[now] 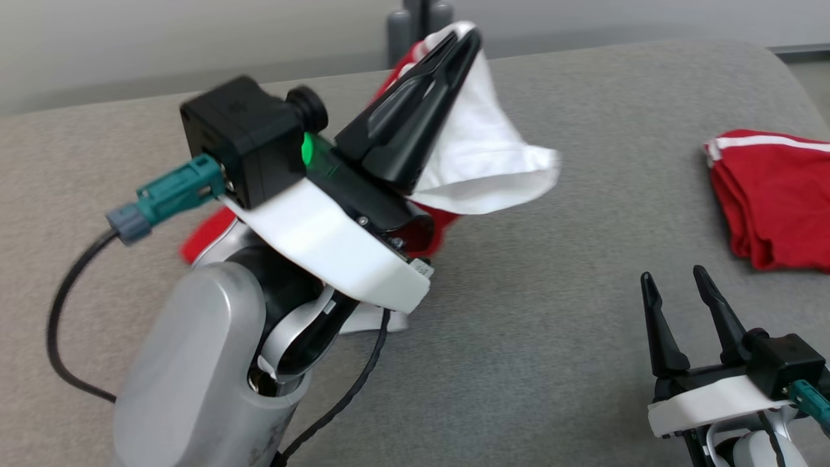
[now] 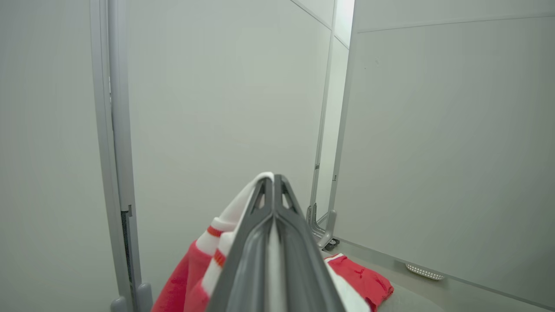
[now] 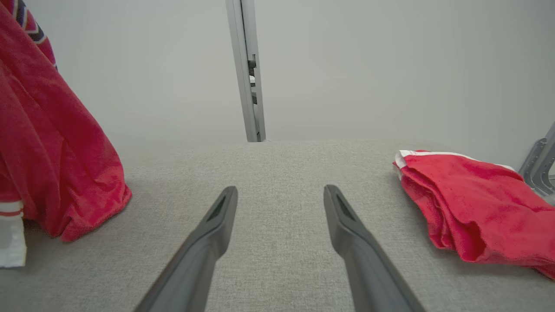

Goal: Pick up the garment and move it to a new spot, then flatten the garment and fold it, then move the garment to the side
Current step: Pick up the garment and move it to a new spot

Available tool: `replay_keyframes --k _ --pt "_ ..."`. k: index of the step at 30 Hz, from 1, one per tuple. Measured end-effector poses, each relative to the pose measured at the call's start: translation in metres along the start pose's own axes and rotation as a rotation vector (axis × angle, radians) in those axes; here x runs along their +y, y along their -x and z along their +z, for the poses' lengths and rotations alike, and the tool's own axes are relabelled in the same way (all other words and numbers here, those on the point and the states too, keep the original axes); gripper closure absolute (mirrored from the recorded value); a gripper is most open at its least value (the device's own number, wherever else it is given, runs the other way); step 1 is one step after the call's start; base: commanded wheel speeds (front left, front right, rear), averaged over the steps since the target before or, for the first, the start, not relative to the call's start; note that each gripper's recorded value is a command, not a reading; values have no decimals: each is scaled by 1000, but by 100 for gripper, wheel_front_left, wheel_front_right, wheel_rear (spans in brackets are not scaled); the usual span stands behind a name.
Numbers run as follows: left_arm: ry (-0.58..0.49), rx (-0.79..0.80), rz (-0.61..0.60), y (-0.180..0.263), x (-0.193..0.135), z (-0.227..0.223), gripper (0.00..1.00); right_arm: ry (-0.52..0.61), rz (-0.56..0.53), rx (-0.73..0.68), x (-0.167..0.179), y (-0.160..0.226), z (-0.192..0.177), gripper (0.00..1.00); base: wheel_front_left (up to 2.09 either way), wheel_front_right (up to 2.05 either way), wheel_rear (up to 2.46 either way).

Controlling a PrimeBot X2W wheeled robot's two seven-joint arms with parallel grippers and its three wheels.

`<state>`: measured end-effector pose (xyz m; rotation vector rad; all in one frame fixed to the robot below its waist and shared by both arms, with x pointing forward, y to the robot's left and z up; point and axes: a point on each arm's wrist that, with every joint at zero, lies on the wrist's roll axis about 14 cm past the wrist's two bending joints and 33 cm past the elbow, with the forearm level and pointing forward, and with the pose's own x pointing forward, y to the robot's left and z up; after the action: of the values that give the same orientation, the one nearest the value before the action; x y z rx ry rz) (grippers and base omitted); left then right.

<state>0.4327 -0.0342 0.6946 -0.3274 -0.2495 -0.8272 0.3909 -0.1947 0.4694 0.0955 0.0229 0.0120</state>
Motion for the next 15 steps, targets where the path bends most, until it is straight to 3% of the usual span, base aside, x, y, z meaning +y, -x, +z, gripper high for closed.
replay_keyframes --k 4,8,11,13,15 --pt "63 -46 -128 -22 -36 19 100 -7 -71 -5 -22 13 3 0 0 0 0" --pt "85 -56 -160 -40 -45 22 100 -15 -116 0 -35 23 3 0 0 0 0" --pt "97 15 -91 -47 -25 -3 100 -22 -134 5 -40 28 1 0 0 0 0" --pt "44 88 0 -44 5 -30 100 -25 -138 8 -41 30 1 0 0 0 0" --pt "57 197 96 -30 35 -71 100 -29 -139 8 -41 30 1 0 0 0 0"
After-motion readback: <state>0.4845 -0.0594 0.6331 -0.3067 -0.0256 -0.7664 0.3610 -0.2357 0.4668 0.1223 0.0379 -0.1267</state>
